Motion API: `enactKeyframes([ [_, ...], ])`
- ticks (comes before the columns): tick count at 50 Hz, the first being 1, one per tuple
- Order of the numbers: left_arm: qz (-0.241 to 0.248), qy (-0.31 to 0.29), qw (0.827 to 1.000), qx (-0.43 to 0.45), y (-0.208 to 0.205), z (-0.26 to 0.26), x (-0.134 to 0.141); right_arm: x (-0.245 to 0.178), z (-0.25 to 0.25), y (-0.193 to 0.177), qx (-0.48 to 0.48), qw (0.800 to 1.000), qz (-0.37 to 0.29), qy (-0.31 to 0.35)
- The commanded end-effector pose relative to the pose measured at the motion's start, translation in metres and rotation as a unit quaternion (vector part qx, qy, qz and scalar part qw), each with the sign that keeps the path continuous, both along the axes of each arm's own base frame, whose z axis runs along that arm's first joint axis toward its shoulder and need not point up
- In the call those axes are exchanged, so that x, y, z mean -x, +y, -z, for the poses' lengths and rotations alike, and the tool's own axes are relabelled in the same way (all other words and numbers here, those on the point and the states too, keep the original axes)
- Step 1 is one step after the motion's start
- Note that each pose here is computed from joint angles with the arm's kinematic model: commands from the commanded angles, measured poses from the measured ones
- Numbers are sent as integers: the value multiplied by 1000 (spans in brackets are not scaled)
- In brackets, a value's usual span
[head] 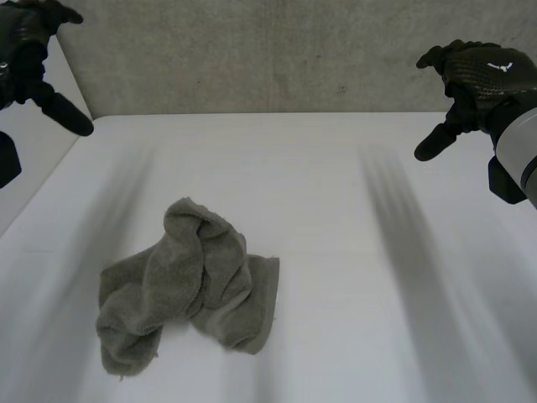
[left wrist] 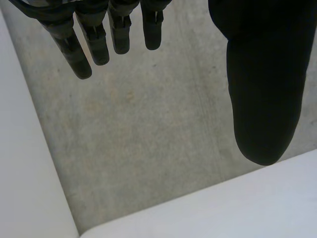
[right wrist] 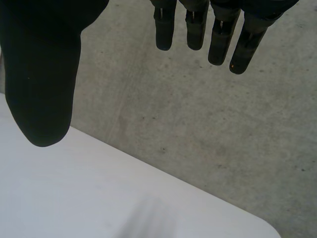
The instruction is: Fold the laundry
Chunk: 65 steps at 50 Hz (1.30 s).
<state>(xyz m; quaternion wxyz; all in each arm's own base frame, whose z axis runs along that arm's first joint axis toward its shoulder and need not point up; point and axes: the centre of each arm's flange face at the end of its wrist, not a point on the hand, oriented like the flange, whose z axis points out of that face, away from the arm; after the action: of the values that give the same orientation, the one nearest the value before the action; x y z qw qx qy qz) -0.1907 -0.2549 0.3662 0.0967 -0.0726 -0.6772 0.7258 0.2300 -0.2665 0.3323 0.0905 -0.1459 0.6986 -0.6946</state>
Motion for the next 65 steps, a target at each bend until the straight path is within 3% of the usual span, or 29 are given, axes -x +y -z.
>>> enactKeyframes([
  [1, 22, -9, 998, -59, -3, 15, -12, 0, -8, 1, 4, 1000, 6, 4],
  [20, 28, -1, 997, -73, -2, 21, -19, -2, -4, 1, -2, 1000, -1, 6],
  [27, 29, -6, 998, -54, -7, 25, -19, -8, 0, 3, -13, 999, -33, -3],
  [30, 29, -7, 999, -40, -12, 30, -19, -20, 11, 8, -55, 994, -80, -56],
  [32, 30, -7, 999, -32, -15, 37, -19, -32, 35, 1, -122, 979, -121, -110],
  [36, 40, -12, 999, -29, -16, 46, -17, -41, 53, -5, -169, 965, -141, -139],
  [41, 76, -42, 996, -27, -17, 63, -10, -62, 94, -10, -231, 949, -167, -136],
  [45, 98, -82, 991, -40, -17, 82, -6, -117, 122, 21, -259, 929, -240, -110],
  [56, 91, -108, 988, -65, -18, 102, -12, -181, 173, 44, -290, 898, -301, -136],
  [62, 88, -107, 988, -69, -18, 104, -14, -188, 183, 41, -283, 900, -296, -149],
  [65, 88, -107, 988, -69, -18, 104, -14, -185, 172, 35, -255, 916, -273, -145],
])
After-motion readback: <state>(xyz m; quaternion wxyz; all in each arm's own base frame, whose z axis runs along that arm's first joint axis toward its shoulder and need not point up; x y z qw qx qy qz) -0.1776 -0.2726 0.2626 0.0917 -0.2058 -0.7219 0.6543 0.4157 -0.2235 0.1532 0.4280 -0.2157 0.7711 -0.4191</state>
